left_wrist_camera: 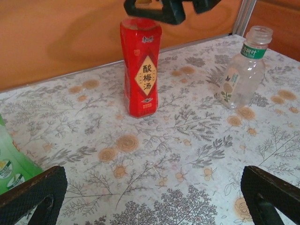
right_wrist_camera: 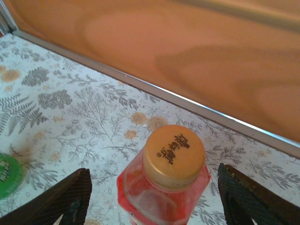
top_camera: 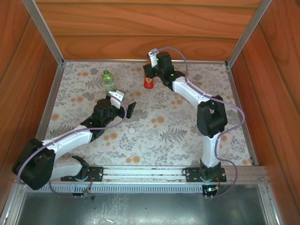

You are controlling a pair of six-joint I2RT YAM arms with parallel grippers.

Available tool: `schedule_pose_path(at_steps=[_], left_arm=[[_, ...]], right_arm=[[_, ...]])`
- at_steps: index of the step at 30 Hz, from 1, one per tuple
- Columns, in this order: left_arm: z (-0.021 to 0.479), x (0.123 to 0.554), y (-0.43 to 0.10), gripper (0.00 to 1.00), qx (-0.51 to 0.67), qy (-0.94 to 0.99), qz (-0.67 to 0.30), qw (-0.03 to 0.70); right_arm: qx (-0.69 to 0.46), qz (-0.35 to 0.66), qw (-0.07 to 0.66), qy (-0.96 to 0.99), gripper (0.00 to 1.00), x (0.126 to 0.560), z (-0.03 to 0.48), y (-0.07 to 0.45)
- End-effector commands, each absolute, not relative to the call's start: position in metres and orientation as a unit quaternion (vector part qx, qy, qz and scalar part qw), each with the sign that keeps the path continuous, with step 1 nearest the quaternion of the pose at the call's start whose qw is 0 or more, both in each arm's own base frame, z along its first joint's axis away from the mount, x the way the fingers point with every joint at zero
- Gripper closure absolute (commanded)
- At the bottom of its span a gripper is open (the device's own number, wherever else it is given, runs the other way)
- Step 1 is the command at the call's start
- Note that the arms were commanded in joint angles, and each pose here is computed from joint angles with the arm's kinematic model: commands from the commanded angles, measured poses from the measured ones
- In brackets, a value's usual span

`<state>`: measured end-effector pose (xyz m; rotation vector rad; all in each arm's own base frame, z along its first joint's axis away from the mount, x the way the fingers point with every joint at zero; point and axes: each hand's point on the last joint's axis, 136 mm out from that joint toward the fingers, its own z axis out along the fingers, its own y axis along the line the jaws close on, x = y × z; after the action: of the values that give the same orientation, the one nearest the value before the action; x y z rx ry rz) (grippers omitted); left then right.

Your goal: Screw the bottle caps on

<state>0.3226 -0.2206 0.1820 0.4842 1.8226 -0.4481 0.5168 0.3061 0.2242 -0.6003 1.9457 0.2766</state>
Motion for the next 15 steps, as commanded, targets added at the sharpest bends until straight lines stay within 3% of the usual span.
schedule_pose_path(at_steps=[1,9,11,12,15], left_arm=[[0.191,0.329,-0.229,0.00,0.209,0.768,-0.198,0.571],[0.198,0.334,-0.267,0.00,0.258,0.754,-0.256,0.548],[0.200,0.337,-0.274,0.00,0.262,0.751,-0.265,0.544],[0.200,0.340,-0.275,0.00,0.260,0.752,-0.266,0.544],[0.200,0.344,-0.279,0.00,0.259,0.754,-0.266,0.542]], right_arm=[[-0.231,0.110,0.567,0.783,0.19,0.506,0.275,0.288],[-0.179,0.043,0.563,0.806,0.14,0.472,0.272,0.219],[-0.171,0.028,0.549,0.818,0.09,0.461,0.270,0.199],[-0.172,0.017,0.535,0.827,0.00,0.456,0.265,0.188],[-0.156,0.009,0.503,0.850,0.00,0.447,0.251,0.156]])
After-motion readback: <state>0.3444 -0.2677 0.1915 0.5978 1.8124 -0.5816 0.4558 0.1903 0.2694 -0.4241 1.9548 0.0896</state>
